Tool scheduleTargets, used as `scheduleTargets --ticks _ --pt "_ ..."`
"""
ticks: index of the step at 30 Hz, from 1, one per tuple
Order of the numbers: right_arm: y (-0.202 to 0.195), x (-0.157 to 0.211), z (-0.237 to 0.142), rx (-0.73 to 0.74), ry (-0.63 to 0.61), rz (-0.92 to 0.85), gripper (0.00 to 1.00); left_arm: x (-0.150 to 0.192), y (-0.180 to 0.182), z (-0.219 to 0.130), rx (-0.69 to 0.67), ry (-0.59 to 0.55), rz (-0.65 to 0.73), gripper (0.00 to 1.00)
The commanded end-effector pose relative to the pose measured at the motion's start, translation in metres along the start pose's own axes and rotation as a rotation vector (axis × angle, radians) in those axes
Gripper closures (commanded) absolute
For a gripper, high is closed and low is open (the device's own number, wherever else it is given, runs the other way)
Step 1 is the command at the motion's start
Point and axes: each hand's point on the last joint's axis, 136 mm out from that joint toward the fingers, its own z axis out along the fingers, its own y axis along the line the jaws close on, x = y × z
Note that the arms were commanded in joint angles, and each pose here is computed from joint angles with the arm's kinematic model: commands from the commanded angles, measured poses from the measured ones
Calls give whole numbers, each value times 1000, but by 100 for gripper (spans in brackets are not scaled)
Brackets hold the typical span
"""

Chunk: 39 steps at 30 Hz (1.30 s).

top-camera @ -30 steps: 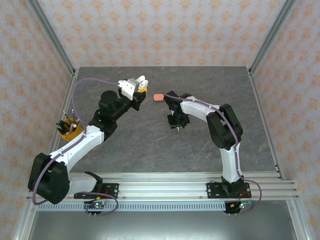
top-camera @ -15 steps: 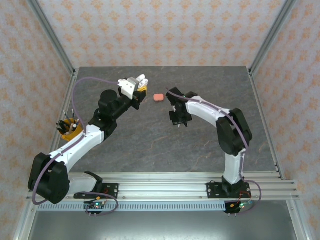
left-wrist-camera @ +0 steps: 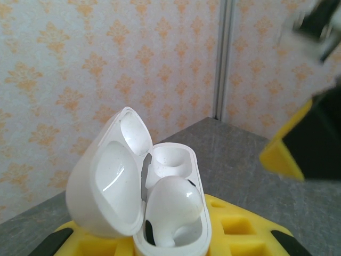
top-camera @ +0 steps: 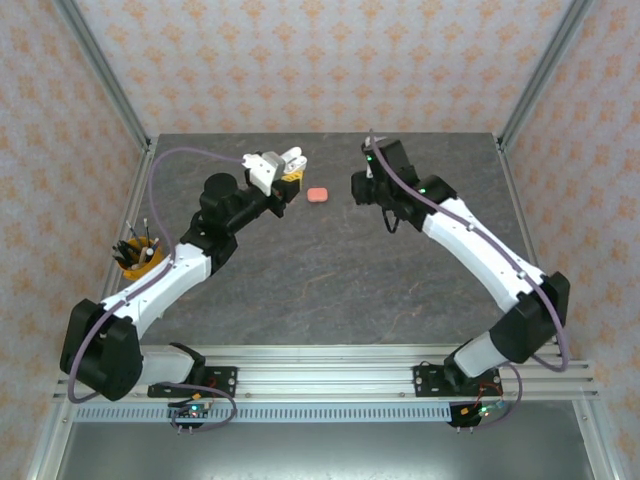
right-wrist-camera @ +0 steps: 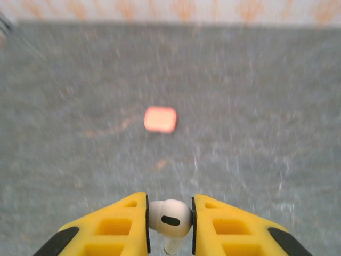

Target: Insert the wireless bluetooth earbuds into the charging case

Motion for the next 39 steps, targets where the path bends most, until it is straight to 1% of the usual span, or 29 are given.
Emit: scheduleTargets --ticks 1,5,8,13,17,26,34,39 --pt "7 -63 -41 -21 -246 -7 77 -11 -22 10 100 -14 27 100" --pt "16 -94 -70 -77 -382 -28 76 -9 -35 25 147 6 29 100" --pt "23 -107 -80 -108 -438 -56 76 -9 -44 38 177 19 19 100" --pt "30 -111 -80 -138 -454 -98 76 -11 -51 57 207 52 -29 100" --pt "35 -110 -80 -163 -468 -118 76 -16 -56 65 222 44 -45 100" --pt "43 -115 -99 -251 -536 -130 76 -32 -63 69 243 46 -77 100" --pt "47 -121 -111 -330 -537 -150 76 -46 -67 73 270 69 -90 100" --pt "41 -127 -113 -349 -535 -141 76 -50 -68 75 276 75 -82 100"
